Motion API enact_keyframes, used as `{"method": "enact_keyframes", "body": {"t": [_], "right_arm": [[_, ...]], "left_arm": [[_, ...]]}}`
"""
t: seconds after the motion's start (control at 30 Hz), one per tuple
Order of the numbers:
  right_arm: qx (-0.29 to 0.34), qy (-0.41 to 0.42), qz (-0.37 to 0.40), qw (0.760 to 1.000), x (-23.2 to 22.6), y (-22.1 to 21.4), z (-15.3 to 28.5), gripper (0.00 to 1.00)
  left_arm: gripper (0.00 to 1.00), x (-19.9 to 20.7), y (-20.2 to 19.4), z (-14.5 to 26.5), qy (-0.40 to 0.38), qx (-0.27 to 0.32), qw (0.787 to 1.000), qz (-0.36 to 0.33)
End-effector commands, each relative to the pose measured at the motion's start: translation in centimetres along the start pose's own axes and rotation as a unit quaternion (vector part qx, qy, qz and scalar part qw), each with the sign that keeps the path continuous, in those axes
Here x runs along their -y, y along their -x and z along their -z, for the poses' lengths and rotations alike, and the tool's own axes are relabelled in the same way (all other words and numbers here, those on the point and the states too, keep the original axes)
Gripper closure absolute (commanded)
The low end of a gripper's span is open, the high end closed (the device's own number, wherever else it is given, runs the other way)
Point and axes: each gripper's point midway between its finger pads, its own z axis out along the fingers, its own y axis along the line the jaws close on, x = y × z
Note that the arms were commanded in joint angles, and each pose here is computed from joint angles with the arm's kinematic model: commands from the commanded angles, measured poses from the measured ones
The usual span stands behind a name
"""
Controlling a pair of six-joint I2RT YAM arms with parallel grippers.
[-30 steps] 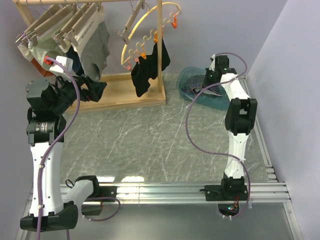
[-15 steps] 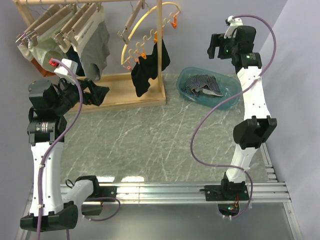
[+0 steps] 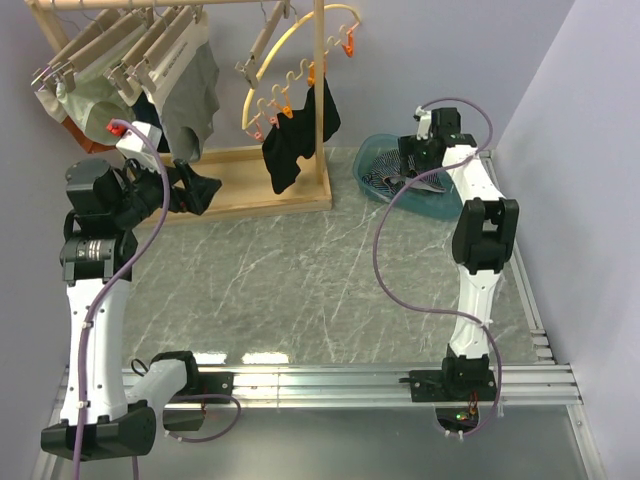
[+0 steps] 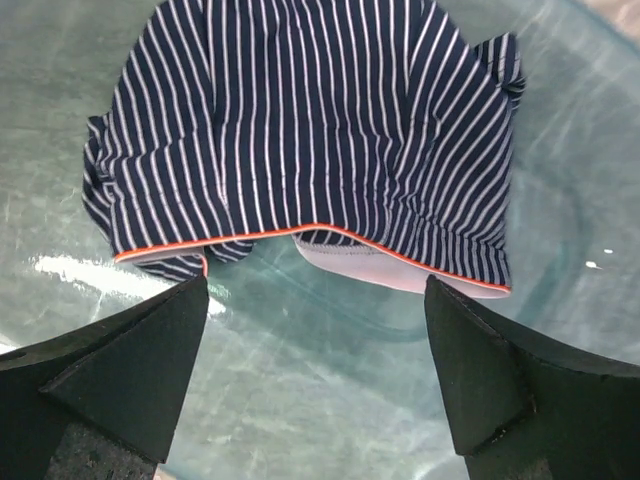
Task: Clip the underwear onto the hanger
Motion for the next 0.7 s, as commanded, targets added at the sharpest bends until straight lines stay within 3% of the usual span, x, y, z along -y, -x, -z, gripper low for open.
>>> {"method": "enact_keyframes", "body": {"t": [0.0, 0.43, 0.63, 0.67], "right_arm": [[0.049, -0.001, -0.021, 0.999, 0.2, 3.1, 0.0, 0.05], [0.004, -0.027, -0.044, 0.999, 1.6, -0.1, -5.7, 0.10], [0.038, -0.021, -0.052, 0.998, 1.6, 2.3, -3.3, 0.68], [0.046, -0.016, -0.049, 0.998, 1.4, 2.9, -2.5, 0.86]], "left_arm": [[0.01, 0.3, -0.3, -0.1, -0.013, -0.003, 1.000, -0.002], [0.01, -0.9, -1.5, -0.9, 0.005, -0.020, 1.000, 0.010], [0.01, -0.8, -3.0, -1.3, -0.008, -0.032, 0.999, 0.019], [0.01, -0.8, -3.1, -1.2, -0.008, -0.031, 0.999, 0.018]]}}
